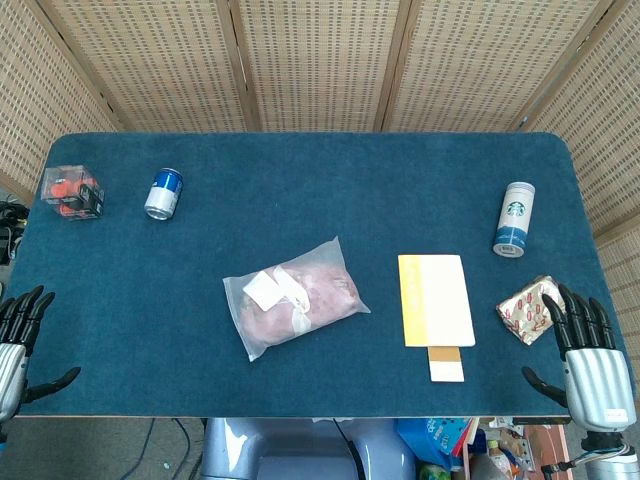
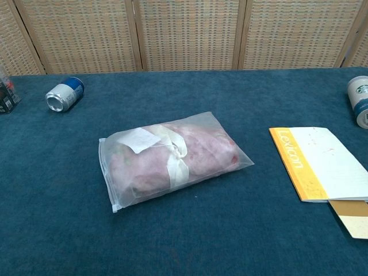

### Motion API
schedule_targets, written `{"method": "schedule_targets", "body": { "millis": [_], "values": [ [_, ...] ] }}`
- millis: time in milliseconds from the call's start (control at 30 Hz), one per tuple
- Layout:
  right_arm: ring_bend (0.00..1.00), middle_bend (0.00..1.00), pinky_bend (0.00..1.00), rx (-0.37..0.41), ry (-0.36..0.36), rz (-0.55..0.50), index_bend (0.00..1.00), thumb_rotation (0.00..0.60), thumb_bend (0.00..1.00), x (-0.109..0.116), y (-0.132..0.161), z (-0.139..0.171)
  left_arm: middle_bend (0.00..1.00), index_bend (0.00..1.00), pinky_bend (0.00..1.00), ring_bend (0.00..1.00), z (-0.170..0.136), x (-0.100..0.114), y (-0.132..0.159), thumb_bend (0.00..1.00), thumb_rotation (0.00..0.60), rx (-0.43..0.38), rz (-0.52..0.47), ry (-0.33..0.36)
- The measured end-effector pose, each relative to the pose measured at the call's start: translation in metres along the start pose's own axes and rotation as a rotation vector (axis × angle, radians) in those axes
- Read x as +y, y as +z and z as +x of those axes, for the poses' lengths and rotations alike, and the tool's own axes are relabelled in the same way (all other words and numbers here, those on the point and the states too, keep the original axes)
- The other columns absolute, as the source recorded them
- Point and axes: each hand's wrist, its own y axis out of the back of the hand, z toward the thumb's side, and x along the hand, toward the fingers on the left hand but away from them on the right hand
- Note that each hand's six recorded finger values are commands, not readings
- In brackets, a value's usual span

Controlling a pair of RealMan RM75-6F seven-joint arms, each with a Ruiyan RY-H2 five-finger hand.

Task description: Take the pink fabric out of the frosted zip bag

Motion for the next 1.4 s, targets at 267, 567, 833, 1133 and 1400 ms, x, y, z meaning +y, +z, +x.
{"method": "schedule_targets", "body": {
  "millis": [267,567,833,1133,1400],
  "values": [
    [0.0,0.0,0.0,0.003,0.01,0.0,0.0,0.6,0.0,-0.002,0.001,0.0,0.0,0.0,0.0,0.0,0.0,-0.002,0.0,0.12,0.6,0.008,0.005,-0.013],
    [0.0,0.0,0.0,0.158,0.089,-0.015,0.0,0.6,0.0,-0.014,0.026,-0.022,0.0,0.0,0.0,0.0,0.005,0.0,-0.007,0.12,0.6,0.04,0.005,-0.001],
    [0.0,0.0,0.0,0.514,0.19,-0.06,0.0,0.6,0.0,-0.038,0.104,-0.084,0.0,0.0,0.0,0.0,0.009,-0.002,-0.012,0.12,0.6,0.069,0.018,-0.006],
    [0.0,0.0,0.0,0.632,0.366,0.053,0.0,0.6,0.0,-0.089,0.178,-0.129,0.0,0.0,0.0,0.0,0.017,-0.008,-0.016,0.12,0.6,0.093,0.031,-0.027],
    [0.0,0.0,0.0,0.633,0.438,0.134,0.0,0.6,0.0,-0.124,0.224,-0.149,0.0,0.0,0.0,0.0,0.021,-0.014,-0.018,0.12,0.6,0.104,0.041,-0.046]
  ]
}}
